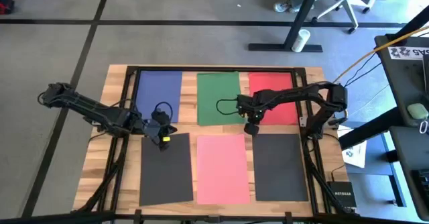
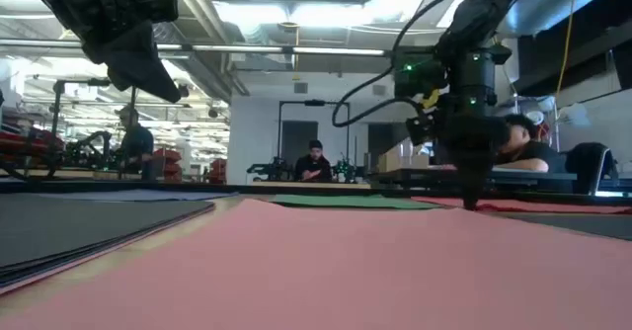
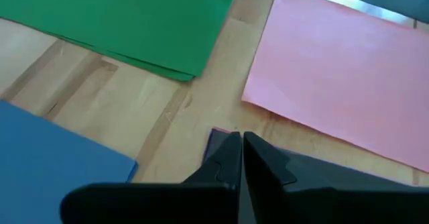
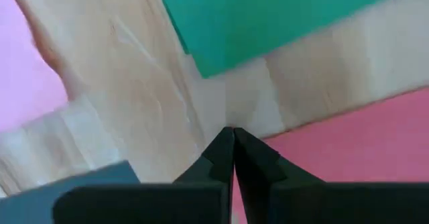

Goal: Organize paper
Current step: Adjust the green paper, then stack the black paper on top of the other black paper

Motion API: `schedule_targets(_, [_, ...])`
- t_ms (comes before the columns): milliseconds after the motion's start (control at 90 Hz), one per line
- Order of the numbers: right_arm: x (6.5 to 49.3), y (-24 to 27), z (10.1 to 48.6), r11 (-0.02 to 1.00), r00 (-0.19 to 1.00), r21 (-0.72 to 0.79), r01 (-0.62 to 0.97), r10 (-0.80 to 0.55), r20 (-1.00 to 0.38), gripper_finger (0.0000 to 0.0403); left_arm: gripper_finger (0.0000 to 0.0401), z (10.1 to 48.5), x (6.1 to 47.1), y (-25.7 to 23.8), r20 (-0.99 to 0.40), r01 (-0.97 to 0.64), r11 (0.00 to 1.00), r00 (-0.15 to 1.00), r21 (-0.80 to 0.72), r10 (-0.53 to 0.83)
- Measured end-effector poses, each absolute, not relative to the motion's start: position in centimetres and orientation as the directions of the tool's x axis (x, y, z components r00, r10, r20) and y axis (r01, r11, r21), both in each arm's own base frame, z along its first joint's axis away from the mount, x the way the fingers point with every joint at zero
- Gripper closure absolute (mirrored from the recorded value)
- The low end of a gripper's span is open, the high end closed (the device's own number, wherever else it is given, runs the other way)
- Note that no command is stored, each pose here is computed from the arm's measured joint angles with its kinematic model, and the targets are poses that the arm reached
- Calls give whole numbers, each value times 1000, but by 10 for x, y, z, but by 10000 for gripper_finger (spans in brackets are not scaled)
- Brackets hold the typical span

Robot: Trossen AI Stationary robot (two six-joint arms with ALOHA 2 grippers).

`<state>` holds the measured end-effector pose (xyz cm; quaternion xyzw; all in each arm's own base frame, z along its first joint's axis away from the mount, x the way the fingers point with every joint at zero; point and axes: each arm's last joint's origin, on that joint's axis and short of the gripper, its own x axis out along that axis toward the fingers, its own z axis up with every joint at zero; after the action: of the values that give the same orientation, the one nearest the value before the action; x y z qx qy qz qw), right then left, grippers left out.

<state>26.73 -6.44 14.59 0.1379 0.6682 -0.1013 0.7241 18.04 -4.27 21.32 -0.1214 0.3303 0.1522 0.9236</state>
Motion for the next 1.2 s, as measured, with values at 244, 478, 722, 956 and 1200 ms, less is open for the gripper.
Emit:
schedule_targets(244, [268,-65,147,940,94,55,337,24,-995,403,400,213,180,-43,-647,-363,923,736,-127,201])
schedule_targets(478, [269,-64,147,937,111,82,339,47,-993,403,400,213,180,-43,-647,-364,922,736,-129,200])
schedule_targets(722, [270,-63,152,932,149,131,339,84,-985,403,400,213,180,-43,-647,-372,918,736,-138,200])
schedule_targets(956, [279,-64,165,932,312,196,305,97,-945,403,400,213,181,-43,-648,-365,921,736,-136,196])
schedule_targets(1200, [294,-62,170,925,459,284,251,145,-877,402,400,209,178,-43,-716,-245,958,695,-152,64])
